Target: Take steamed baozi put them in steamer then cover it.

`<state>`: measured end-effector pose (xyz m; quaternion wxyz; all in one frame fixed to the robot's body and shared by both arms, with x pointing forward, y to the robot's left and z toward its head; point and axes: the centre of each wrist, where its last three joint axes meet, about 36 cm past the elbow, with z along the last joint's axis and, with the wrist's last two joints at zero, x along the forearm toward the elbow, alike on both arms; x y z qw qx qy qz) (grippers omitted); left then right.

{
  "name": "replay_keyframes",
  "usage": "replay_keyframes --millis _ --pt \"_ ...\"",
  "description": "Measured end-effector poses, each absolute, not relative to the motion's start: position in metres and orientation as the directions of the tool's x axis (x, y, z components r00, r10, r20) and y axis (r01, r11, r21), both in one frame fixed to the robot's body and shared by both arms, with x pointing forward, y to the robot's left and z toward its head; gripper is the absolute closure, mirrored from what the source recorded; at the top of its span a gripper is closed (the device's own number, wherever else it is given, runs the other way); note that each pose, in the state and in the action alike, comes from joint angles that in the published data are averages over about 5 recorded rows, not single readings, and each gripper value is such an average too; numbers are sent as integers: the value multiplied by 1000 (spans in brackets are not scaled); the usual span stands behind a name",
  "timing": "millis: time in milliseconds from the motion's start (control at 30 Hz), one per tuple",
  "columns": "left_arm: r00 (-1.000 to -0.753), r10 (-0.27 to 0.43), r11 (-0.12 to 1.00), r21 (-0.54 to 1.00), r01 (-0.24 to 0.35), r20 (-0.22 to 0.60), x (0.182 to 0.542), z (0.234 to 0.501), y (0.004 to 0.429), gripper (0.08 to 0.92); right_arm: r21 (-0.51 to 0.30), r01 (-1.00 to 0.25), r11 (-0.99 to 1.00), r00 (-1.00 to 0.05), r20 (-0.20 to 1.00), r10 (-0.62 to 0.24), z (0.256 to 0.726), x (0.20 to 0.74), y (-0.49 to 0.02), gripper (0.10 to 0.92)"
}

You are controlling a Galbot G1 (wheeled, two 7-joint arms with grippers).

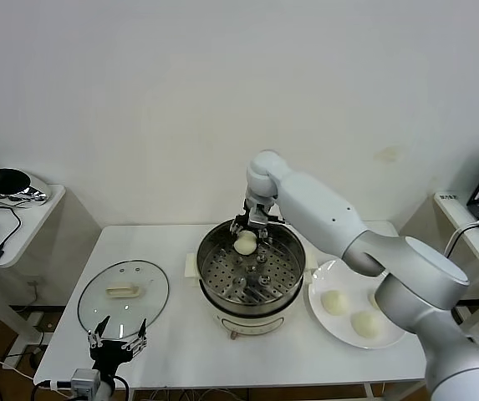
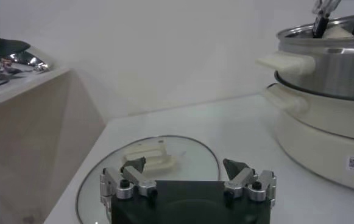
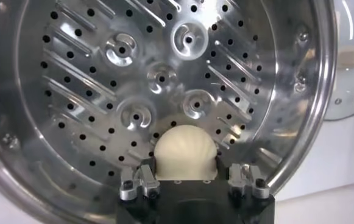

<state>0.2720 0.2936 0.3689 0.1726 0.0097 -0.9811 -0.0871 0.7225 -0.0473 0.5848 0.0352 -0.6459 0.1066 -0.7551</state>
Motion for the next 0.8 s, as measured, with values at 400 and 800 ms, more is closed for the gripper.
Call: replay_keyframes --millis 400,800 --pt "-943 -40 987 160 14 331 273 370 287 177 -223 -178 -958 -150 969 -198 606 720 -53 200" --pt "-946 -38 988 155 13 323 273 376 284 177 -339 -449 -826 -142 940 -309 685 711 -97 200"
